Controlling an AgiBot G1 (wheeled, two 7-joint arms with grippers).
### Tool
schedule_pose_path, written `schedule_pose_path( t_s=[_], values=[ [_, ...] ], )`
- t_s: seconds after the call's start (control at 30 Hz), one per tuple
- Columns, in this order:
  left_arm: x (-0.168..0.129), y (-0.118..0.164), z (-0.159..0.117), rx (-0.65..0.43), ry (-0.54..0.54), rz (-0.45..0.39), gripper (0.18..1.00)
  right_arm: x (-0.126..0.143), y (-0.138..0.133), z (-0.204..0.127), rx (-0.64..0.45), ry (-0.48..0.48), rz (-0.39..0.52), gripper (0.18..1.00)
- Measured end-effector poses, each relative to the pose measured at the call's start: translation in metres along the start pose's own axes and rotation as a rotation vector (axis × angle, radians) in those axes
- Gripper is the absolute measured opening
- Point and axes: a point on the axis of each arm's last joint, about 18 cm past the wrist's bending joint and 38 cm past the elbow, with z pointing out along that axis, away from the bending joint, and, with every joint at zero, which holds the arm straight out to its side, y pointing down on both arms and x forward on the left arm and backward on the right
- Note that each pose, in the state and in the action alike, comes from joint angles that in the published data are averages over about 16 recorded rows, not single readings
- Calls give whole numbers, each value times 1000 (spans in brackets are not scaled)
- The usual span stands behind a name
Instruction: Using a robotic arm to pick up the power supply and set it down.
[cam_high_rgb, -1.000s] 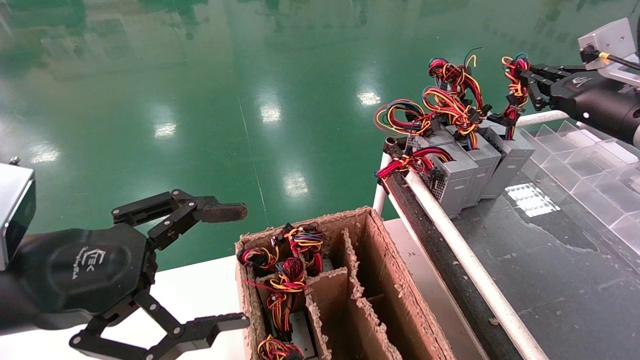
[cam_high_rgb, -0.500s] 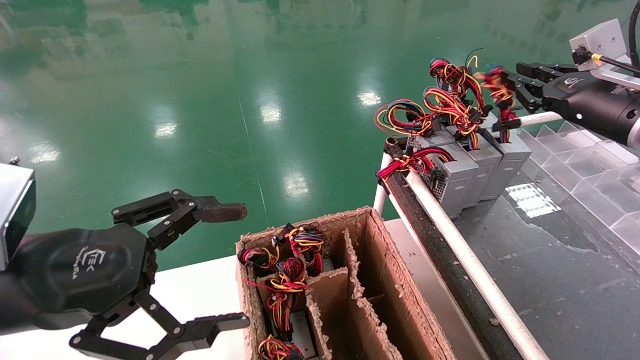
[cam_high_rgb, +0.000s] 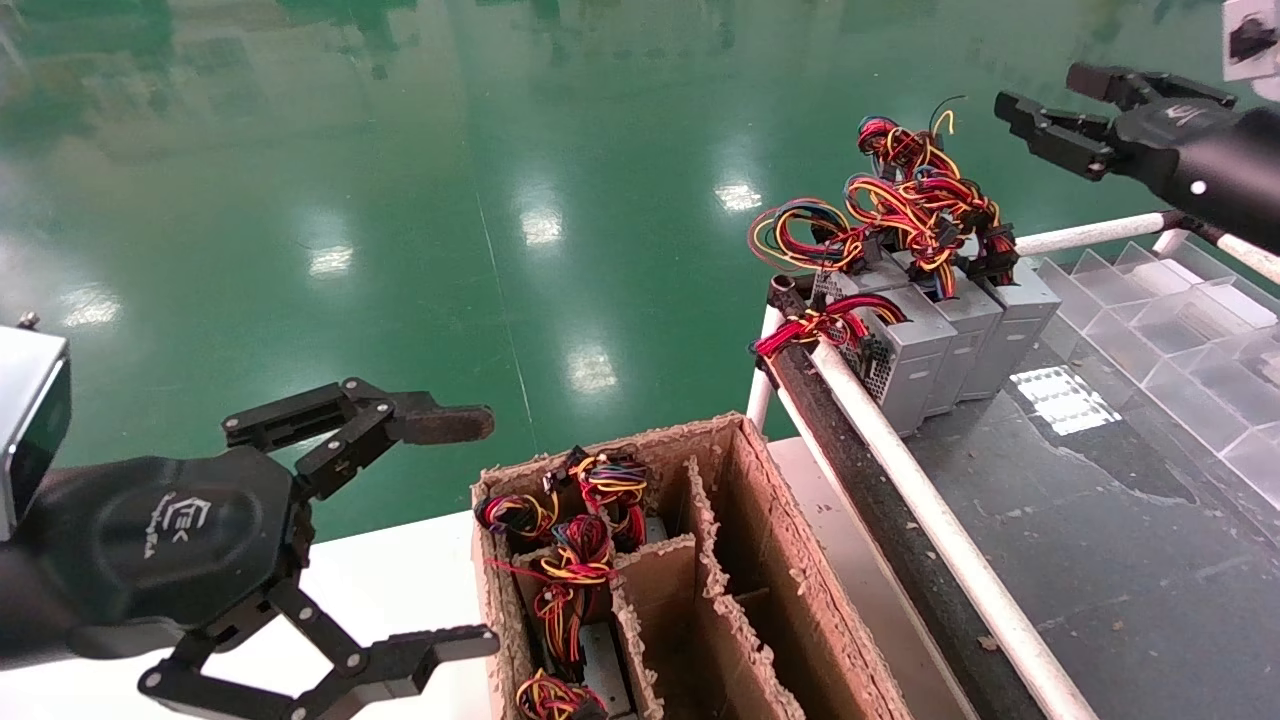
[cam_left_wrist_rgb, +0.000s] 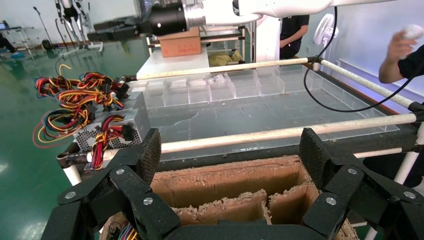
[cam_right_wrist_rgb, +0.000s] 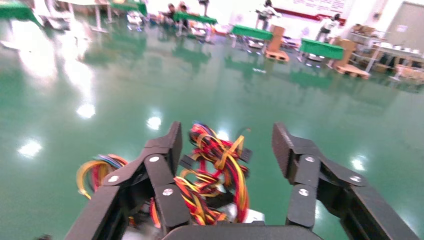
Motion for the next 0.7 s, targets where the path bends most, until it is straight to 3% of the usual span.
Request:
schedule_pose_path(
  t_s=[0.4, 0.7],
  values=[
    [0, 0, 0, 0, 0, 0, 1001, -17, -12, -20, 92, -111, 10, 826],
    [0, 0, 0, 0, 0, 0, 1001, -42, -20, -38, 141, -231, 6, 943]
  ],
)
